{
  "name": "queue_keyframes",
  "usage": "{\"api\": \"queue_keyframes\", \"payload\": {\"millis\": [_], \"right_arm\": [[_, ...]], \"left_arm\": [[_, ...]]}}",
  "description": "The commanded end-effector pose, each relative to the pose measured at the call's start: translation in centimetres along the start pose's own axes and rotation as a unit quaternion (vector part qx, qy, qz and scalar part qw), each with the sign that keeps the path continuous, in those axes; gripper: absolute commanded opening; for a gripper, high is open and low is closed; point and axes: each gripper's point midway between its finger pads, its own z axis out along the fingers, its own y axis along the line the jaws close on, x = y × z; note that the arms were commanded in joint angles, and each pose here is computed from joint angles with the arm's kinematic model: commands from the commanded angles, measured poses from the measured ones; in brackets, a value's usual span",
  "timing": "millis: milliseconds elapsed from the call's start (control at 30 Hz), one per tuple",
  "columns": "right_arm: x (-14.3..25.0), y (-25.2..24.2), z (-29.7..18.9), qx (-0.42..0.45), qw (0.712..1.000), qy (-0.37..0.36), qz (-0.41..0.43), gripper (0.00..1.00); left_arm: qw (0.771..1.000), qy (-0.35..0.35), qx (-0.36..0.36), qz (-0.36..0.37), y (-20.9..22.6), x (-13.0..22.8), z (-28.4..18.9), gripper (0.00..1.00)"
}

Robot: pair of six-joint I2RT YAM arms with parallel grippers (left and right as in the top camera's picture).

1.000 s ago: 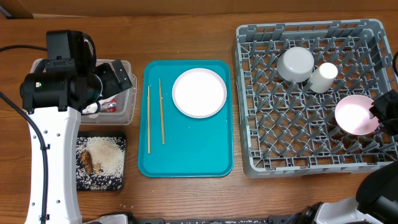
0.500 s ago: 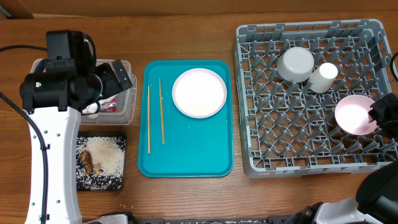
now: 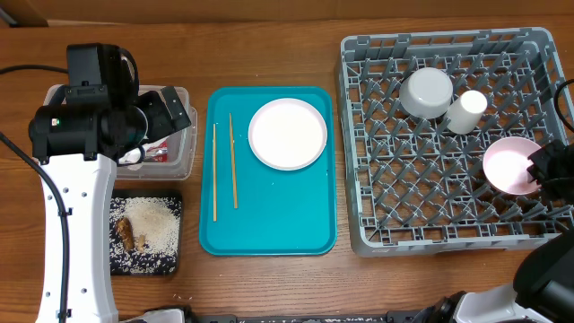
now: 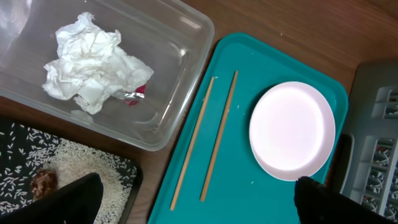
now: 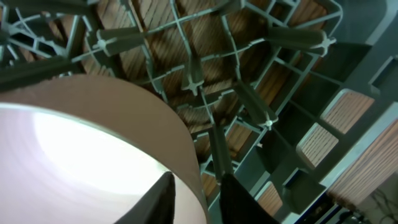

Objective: Sort waste into correct bins and load items into the dishwasher

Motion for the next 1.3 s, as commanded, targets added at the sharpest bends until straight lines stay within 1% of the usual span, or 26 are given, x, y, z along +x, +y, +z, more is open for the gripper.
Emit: {"api": "queue_keyframes", "payload": {"millis": [0,67,100,133,167,367,433,533,633,733,867,933,1000,1100,1200,1267], "right_arm": [[-0.4,-0.2,-0.2,0.002,1.000,-0.008,0.002,0.19],[-0.4,-0.2,-0.2,0.002,1.000,-0.008,0.002,0.16],[-0.4,-0.2,-0.2,0.002,1.000,-0.008,0.002,0.12],[-0.4,-0.2,-0.2,0.002,1.000,-0.008,0.002,0.05],[-0.4,-0.2,-0.2,0.002,1.000,-0.008,0.002,0.04],[-0.3,-0.1,-1.1,-0.004,1.000,-0.019,0.001,0.04],[-0.1,0.2,-2.1,-0.009,0.999,-0.037,-0.006,0.04],[0.1,0.4,-4.3,-0.003,0.996,-0.083,-0.017,0.04],[0.9,0.1,-6.2,0.015,0.993,-0.118,-0.022,0.04],[2.0,-0.4,-7.7,0.056,0.987,-0.151,-0.025,0.04],[4.1,-0.3,-8.3,0.110,0.979,-0.159,-0.069,0.04],[4.5,-0.7,-9.0,0.148,0.969,-0.180,-0.078,0.04],[4.4,-0.8,-10.2,0.195,0.949,-0.220,-0.111,0.04],[4.4,-0.6,-11.2,0.229,0.929,-0.251,-0.149,0.04],[5.2,0.7,-11.5,0.255,0.895,-0.234,-0.283,0.04],[5.6,1.9,-11.6,0.260,0.870,-0.230,-0.351,0.04]], "left_arm": [[1.000,-0.008,0.003,-0.002,-0.2,-0.3,-0.4,1.00],[1.000,-0.008,0.003,-0.002,-0.2,-0.3,-0.4,1.00],[1.000,-0.008,0.003,-0.002,-0.2,-0.3,-0.4,1.00],[1.000,-0.008,0.003,-0.002,-0.2,-0.3,-0.4,1.00],[1.000,-0.008,0.003,-0.002,-0.2,-0.3,-0.4,1.00],[1.000,-0.008,0.003,-0.002,-0.2,-0.3,-0.4,1.00],[1.000,-0.008,0.003,-0.002,-0.2,-0.3,-0.4,1.00],[1.000,-0.008,0.003,-0.002,-0.2,-0.3,-0.4,1.00],[1.000,-0.008,0.003,-0.002,-0.2,-0.3,-0.4,1.00],[1.000,-0.008,0.004,-0.002,-0.2,-0.3,-0.4,1.00],[1.000,-0.008,0.003,-0.002,-0.2,-0.3,-0.4,1.00],[1.000,-0.008,0.003,-0.002,-0.2,-0.3,-0.4,1.00],[1.000,-0.008,0.003,-0.002,-0.2,-0.3,-0.4,1.00],[1.000,-0.008,0.003,-0.002,-0.2,-0.3,-0.4,1.00],[1.000,-0.008,0.003,-0.002,-0.2,-0.3,-0.4,1.00],[1.000,-0.008,0.003,-0.002,-0.2,-0.3,-0.4,1.00]]}}
